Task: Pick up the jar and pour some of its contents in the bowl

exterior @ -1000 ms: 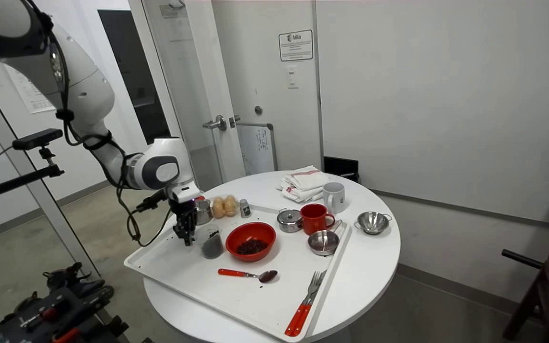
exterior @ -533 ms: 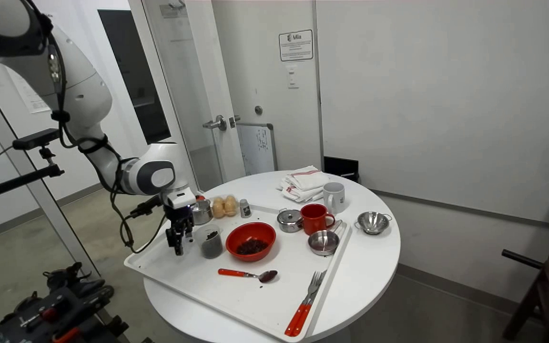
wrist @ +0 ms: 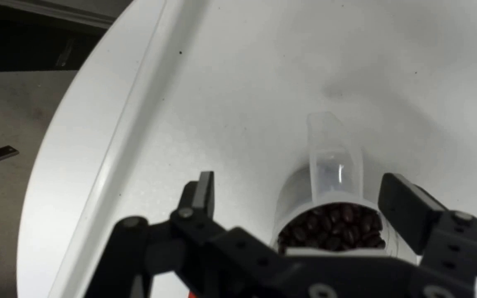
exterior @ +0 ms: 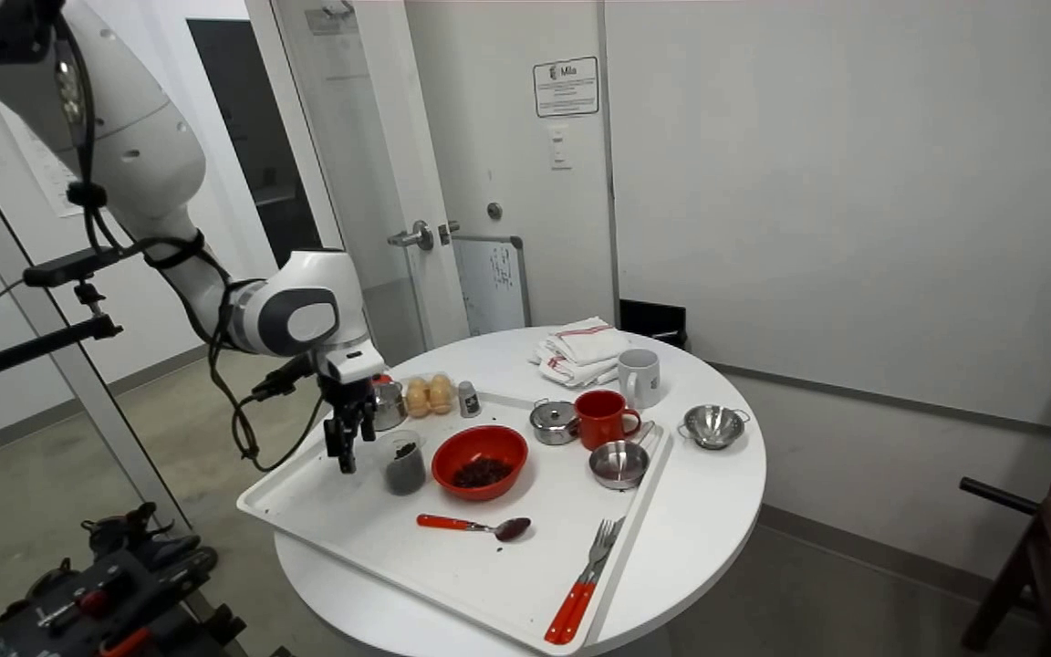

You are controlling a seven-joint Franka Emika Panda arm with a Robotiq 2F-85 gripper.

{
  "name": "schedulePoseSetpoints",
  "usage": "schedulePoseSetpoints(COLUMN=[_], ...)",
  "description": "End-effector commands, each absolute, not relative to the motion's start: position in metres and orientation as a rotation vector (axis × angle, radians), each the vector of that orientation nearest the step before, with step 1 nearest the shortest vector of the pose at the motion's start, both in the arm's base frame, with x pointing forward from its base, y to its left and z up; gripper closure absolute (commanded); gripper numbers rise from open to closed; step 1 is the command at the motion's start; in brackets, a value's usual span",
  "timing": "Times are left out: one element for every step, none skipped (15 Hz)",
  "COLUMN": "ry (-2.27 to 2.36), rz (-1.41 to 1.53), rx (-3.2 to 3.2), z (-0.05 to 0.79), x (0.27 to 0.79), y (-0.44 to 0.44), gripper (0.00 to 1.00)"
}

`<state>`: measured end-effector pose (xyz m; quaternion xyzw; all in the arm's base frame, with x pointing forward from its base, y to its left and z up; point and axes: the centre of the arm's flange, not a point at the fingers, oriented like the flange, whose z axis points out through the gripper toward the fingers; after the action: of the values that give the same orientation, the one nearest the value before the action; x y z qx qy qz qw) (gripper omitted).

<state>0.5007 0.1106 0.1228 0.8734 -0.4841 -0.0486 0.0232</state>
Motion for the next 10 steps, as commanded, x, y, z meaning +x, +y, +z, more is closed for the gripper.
schedulePoseSetpoints(ry=[-1.404,-1.334,-1.230,-1.150,-1.092,-1.043,-1.013,-0.985,-0.956,-0.933], rz=[-0.239,-0.275,-0.323,-0.357,-0.401,-0.428,-0.442,-0.447,-0.451,-0.447], rx=[2.804,2.833,2.860,2.879,2.892,2.893,2.890,2.882,2.873,2.868], z=[0.167,0.177,0.186,0.194,0.203,0.212,0.221,0.228,0.235,0.241], x=[0.493,0.494,0.494,0.494,0.496,0.495,0.495,0.495,0.494,0.495], y=[0.087,0.081,0.076,0.071,0.065,0.060,0.055,0.051,0.047,0.044], gripper=[0.00,0.00,0.00,0.00,0.00,0.00,0.00,0.00,0.00,0.00])
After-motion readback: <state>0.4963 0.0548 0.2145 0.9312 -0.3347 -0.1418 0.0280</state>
